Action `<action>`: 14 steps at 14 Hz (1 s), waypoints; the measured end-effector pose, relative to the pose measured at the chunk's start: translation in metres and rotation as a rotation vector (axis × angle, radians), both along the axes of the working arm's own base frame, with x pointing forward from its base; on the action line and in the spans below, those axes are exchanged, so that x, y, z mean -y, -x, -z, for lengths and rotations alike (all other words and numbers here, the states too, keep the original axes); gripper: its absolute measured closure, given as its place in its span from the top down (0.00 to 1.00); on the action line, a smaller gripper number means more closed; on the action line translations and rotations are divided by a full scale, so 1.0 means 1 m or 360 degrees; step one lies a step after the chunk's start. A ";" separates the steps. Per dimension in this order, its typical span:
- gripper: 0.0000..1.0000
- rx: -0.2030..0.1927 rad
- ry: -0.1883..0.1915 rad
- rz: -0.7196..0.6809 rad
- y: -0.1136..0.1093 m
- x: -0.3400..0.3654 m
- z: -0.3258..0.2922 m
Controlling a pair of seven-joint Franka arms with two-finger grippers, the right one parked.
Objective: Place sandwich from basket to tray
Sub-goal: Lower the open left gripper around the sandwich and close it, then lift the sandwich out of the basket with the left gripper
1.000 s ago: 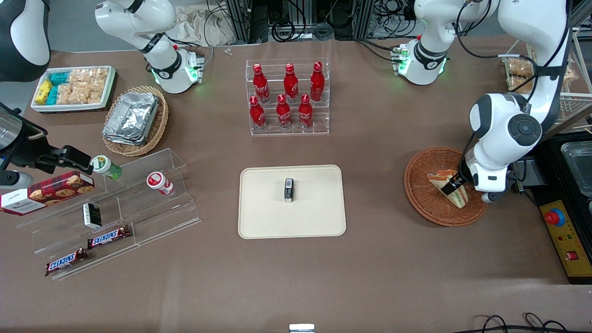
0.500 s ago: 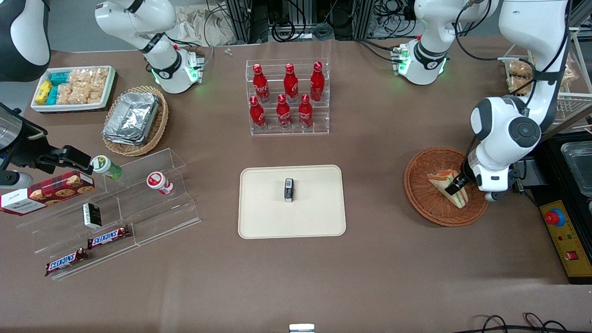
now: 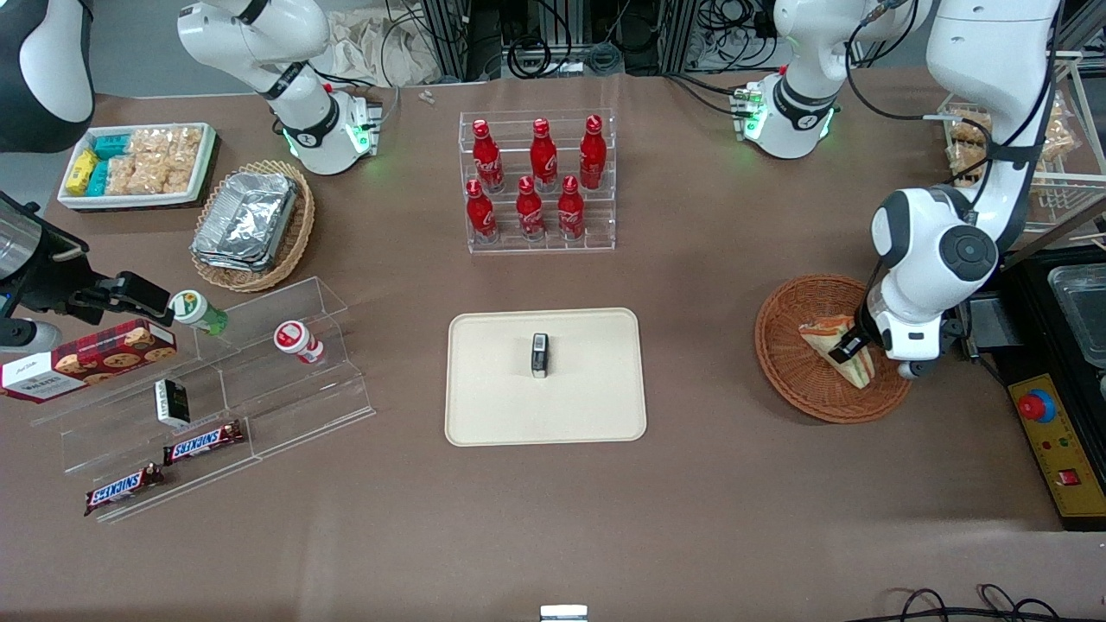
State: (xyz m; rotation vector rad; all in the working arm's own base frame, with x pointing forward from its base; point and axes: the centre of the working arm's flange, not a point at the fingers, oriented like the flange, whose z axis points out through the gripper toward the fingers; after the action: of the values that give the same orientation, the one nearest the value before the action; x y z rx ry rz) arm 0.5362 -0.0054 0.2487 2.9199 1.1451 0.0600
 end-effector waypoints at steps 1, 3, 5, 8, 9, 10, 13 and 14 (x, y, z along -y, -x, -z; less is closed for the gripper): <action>0.42 0.0007 0.0002 -0.0017 -0.001 0.001 -0.001; 0.33 0.0035 0.0007 -0.0040 -0.003 0.007 -0.009; 0.28 0.0067 0.0010 -0.0037 -0.009 0.011 -0.028; 0.18 -0.0045 0.0003 -0.0015 -0.029 0.020 -0.088; 0.15 -0.0078 0.0003 0.0012 -0.038 0.030 -0.118; 0.15 -0.0100 0.0004 0.0051 -0.046 0.044 -0.148; 0.15 -0.0110 0.0013 0.0182 -0.057 0.093 -0.234; 0.15 -0.0097 0.0019 0.0219 -0.058 0.108 -0.258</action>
State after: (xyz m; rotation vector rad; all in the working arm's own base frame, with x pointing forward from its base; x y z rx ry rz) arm 0.5939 -0.1131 0.5070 3.0002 0.9442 -0.0369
